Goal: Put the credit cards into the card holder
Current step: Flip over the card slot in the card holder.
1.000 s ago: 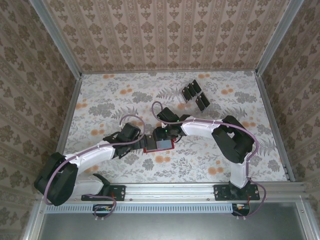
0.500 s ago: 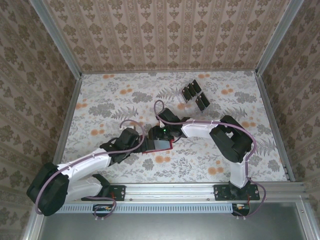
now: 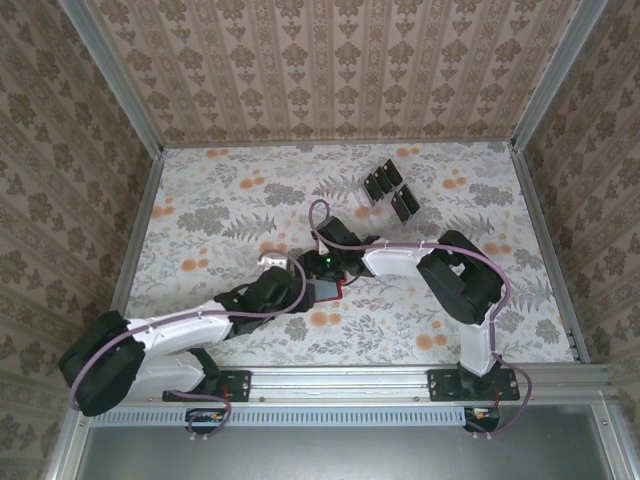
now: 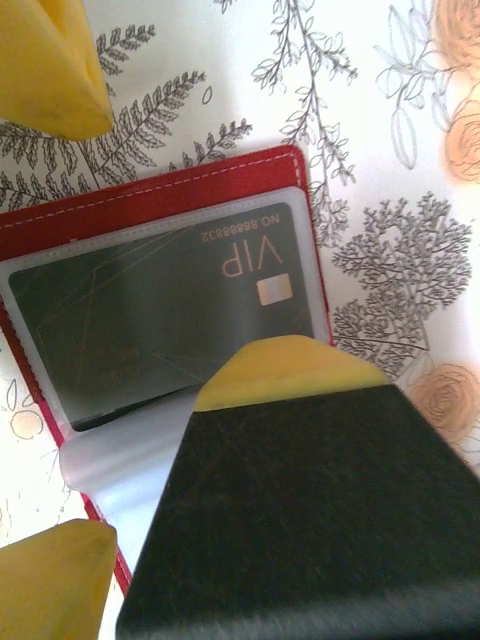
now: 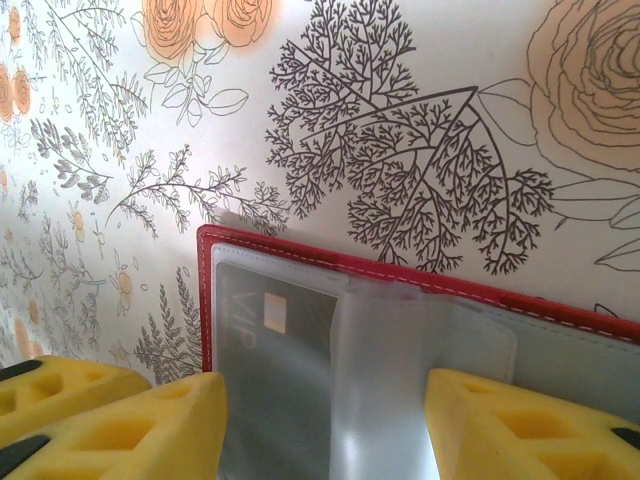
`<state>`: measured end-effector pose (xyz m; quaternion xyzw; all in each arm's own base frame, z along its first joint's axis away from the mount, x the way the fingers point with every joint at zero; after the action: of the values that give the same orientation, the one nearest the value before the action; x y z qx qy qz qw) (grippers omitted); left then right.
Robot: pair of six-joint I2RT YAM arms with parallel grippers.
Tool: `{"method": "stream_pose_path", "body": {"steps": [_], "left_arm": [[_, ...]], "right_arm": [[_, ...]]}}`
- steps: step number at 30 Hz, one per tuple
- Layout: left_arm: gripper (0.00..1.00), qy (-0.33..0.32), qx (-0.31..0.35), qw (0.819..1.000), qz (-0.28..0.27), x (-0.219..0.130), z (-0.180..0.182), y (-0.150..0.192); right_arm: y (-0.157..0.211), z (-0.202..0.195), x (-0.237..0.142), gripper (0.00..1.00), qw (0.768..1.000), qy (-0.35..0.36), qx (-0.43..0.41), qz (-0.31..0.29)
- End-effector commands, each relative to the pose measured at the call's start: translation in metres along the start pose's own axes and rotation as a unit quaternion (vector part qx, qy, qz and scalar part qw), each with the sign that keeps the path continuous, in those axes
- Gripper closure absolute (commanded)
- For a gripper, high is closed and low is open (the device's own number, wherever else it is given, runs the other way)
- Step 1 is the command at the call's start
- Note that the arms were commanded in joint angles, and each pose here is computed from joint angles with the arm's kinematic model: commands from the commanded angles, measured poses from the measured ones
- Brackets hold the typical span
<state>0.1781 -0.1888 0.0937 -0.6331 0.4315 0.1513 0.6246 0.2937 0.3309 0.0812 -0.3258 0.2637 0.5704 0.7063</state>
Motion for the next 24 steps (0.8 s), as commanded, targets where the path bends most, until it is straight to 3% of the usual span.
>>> {"method": "stream_pose_path", "body": {"steps": [1, 10, 24], "left_arm": [[0.0, -0.011, -0.004, 1.0, -0.021, 0.003, -0.007, -0.013], [0.0, -0.038, 0.014, 0.999, -0.013, 0.018, -0.012, -0.018], [0.0, -0.095, 0.012, 0.995, 0.03, 0.026, 0.006, 0.007]], "right_arm": [[0.013, -0.017, 0.011, 0.43, 0.999, 0.021, 0.02, 0.027], [0.013, -0.017, 0.009, 0.43, 0.999, 0.018, 0.02, 0.026], [-0.001, -0.002, -0.009, 0.42, 1.0, -0.005, 0.016, 0.011]]}}
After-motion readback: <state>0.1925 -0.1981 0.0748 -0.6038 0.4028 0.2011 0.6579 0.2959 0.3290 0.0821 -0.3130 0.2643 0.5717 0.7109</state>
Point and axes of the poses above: each hand's point on the last joint's axis, 136 mm out from that joint toward the fingers, its own x axis out along the fingers, its own z axis along the line the jaws close on, y = z × x, the point moved 6 cm from there along -x, back along the fingers, and after that the axes turned 9 degrees about x, right-handed, at the moved point
